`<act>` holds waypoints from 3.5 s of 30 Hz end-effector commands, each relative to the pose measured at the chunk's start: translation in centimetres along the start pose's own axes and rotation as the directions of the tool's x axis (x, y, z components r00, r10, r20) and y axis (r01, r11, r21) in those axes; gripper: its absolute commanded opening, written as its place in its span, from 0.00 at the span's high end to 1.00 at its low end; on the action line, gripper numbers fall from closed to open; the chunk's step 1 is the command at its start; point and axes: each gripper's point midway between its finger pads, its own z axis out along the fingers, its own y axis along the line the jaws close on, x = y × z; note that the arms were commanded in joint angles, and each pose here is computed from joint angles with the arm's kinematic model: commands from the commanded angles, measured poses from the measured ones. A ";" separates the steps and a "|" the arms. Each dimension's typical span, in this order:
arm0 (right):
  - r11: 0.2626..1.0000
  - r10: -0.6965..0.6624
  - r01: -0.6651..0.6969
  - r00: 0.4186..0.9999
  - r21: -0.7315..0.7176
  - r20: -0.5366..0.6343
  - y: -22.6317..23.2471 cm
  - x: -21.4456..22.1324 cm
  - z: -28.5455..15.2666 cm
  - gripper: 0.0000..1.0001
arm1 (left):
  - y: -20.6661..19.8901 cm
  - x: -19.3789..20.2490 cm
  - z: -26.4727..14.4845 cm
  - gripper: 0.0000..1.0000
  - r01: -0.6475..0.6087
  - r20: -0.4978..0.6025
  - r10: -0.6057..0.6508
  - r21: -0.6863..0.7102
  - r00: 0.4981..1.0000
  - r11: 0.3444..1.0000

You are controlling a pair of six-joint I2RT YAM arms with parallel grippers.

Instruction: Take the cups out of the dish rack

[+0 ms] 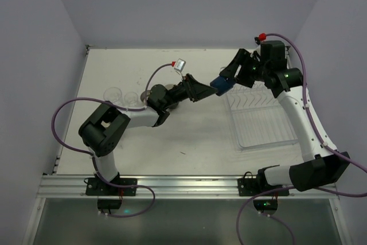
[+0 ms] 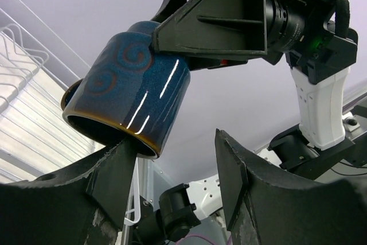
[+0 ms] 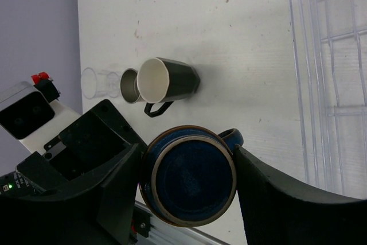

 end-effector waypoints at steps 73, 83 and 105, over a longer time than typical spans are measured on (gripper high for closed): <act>0.973 -0.211 0.194 0.968 0.126 0.136 -4.6 4.3 -4.5 0.01 | 5.2 1.3 -34.6 1.00 -0.372 -0.317 -0.288 -0.915 0.904 -0.159; 0.968 -0.235 0.222 0.965 0.115 0.118 -4.4 4.5 -3.9 0.01 | 7.9 1.5 -34.1 1.00 -0.396 -0.330 -0.330 -0.904 0.884 -0.159; 0.961 -0.259 0.249 0.963 0.120 0.078 -5.2 5.9 -3.1 0.01 | 11.9 2.6 -33.9 1.00 -0.403 -0.324 -0.386 -0.904 0.864 -0.143</act>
